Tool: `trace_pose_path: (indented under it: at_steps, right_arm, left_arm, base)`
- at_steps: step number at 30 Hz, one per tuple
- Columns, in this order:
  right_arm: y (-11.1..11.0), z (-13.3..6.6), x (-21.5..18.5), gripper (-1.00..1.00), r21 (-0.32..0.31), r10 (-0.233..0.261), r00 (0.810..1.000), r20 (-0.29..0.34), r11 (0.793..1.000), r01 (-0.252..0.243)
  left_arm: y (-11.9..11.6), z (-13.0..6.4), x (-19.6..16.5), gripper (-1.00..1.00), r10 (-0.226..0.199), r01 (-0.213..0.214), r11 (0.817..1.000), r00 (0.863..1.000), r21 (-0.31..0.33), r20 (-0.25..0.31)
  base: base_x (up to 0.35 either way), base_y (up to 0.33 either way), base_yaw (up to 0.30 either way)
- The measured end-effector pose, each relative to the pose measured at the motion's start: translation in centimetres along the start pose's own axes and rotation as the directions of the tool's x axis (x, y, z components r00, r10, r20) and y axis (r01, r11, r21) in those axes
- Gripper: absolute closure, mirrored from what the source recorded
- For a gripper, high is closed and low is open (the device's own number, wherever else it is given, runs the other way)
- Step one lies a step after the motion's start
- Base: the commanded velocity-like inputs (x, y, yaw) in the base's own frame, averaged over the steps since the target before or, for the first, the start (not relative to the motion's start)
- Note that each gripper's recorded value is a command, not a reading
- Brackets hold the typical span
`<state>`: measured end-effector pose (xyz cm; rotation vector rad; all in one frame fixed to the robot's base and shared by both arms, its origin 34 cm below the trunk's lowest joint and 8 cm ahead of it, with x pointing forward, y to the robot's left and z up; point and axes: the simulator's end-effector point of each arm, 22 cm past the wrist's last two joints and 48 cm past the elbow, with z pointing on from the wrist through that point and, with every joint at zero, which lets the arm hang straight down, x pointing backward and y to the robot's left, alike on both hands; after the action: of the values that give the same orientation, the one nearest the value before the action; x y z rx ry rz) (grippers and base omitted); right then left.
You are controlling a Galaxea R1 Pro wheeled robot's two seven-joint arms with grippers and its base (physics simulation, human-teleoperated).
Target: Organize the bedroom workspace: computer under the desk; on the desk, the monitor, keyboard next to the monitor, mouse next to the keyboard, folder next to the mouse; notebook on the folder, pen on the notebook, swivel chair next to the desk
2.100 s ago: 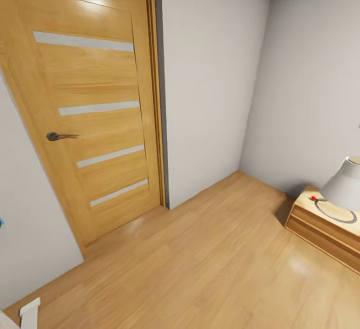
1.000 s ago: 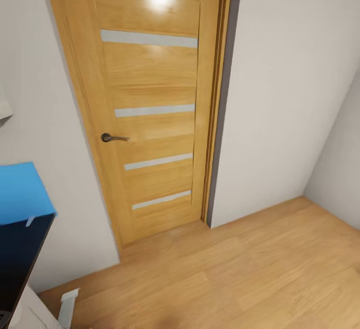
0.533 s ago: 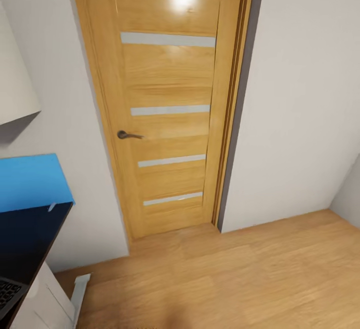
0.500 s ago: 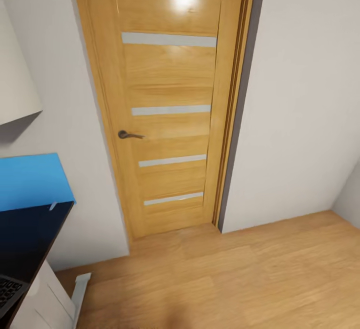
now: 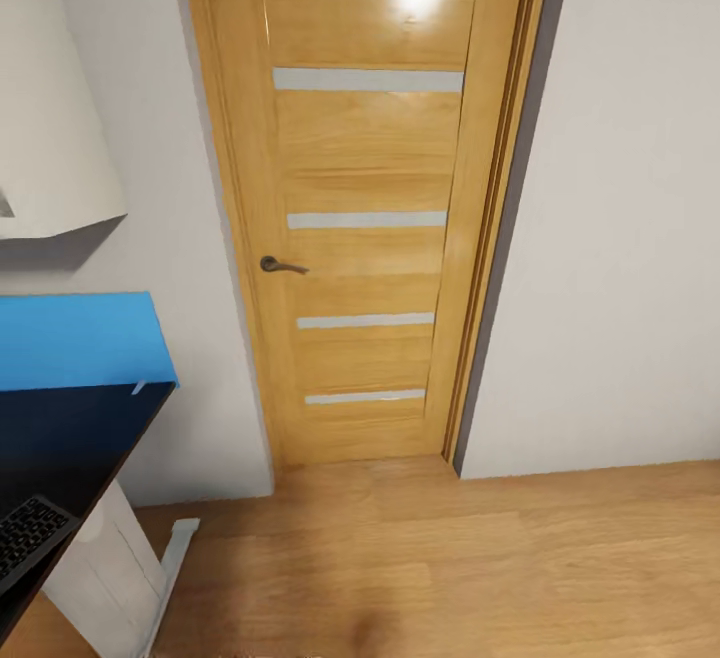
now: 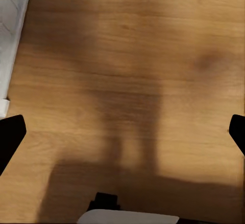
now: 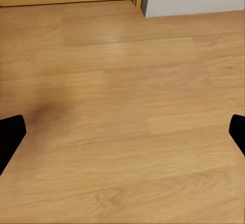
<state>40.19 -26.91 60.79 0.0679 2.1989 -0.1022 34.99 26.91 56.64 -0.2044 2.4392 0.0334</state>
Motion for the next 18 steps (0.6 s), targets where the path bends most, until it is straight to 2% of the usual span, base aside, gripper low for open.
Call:
trace_pose_path:
  at_steps: [5, 18]
  right_arm:
    - [0.02, 0.00, 0.00, -1.00, -0.001, 0.000, 1.000, 0.000, 1.000, 0.000]
    - [0.02, 0.00, 0.00, -1.00, 0.000, 0.001, 1.000, 0.000, 1.000, -0.001]
  left_arm:
    - [0.02, 0.00, -0.02, -1.00, 0.000, 0.000, 1.000, 1.000, 0.000, 0.001]
    - [0.02, 0.00, -0.04, -1.00, 0.000, 0.000, 1.000, 1.000, 0.000, 0.002]
  base:
    - [0.000, -0.157, 0.290]
    - [0.000, -0.011, 0.290]
